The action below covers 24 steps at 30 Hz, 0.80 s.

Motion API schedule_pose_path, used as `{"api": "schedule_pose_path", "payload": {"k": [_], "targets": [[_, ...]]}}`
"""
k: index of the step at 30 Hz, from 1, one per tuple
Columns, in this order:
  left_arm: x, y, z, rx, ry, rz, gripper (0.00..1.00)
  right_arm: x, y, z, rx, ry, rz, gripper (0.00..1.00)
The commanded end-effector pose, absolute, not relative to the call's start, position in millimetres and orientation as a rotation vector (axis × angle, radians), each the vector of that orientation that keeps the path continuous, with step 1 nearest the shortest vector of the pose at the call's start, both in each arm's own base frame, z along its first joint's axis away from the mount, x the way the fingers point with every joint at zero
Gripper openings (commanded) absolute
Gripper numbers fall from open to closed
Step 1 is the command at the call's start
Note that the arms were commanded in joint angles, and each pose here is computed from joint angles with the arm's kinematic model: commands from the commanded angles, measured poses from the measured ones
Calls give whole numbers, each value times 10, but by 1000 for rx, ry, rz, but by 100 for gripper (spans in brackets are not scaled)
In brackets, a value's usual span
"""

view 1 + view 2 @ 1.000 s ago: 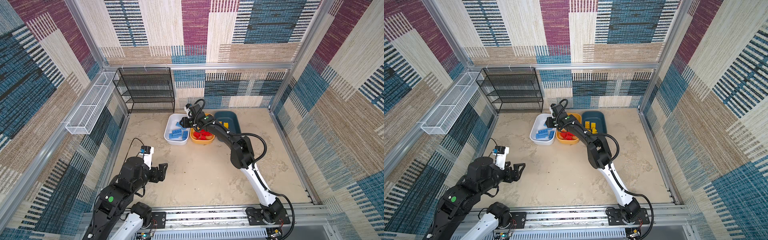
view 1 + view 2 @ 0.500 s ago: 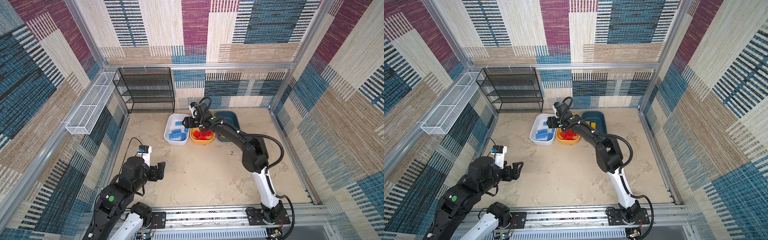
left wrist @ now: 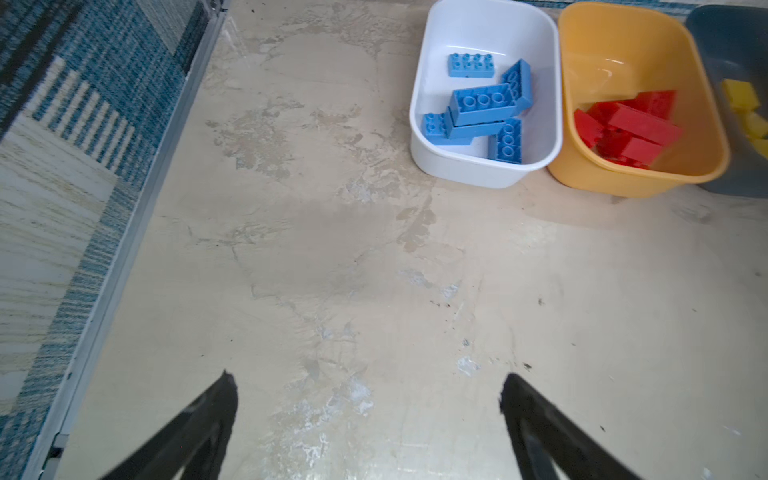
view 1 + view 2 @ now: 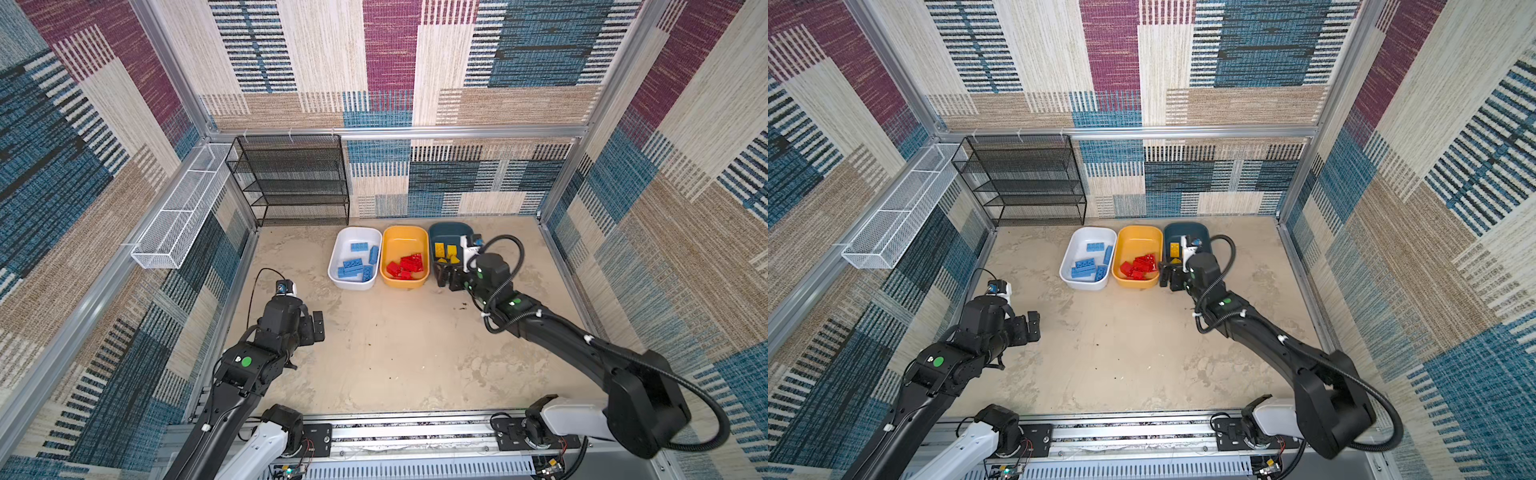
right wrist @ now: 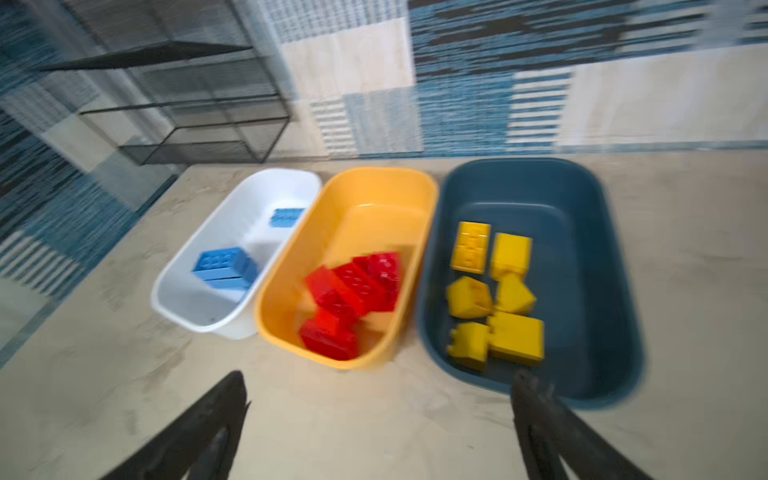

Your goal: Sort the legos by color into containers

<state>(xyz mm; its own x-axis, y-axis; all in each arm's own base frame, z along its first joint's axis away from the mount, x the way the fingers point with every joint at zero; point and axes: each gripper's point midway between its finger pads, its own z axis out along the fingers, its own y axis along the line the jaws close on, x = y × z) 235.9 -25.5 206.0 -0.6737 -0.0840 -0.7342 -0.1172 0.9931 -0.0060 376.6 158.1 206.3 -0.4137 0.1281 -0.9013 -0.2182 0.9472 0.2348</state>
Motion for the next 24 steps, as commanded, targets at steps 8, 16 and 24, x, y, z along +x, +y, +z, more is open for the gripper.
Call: {"api": "schedule_pose_path", "payload": {"k": [8,16,24], "targets": [[3063,146,1573,-380,2321,130,99,3648,366,1800,209,1759,-40,100],[3615,435,828,-450,2524,180,99,3724,-76,1711,289,1728,-184,100],[4167,416,829,-295,2324,167,99,3752,-278,1615,273,1606,-294,100]]}}
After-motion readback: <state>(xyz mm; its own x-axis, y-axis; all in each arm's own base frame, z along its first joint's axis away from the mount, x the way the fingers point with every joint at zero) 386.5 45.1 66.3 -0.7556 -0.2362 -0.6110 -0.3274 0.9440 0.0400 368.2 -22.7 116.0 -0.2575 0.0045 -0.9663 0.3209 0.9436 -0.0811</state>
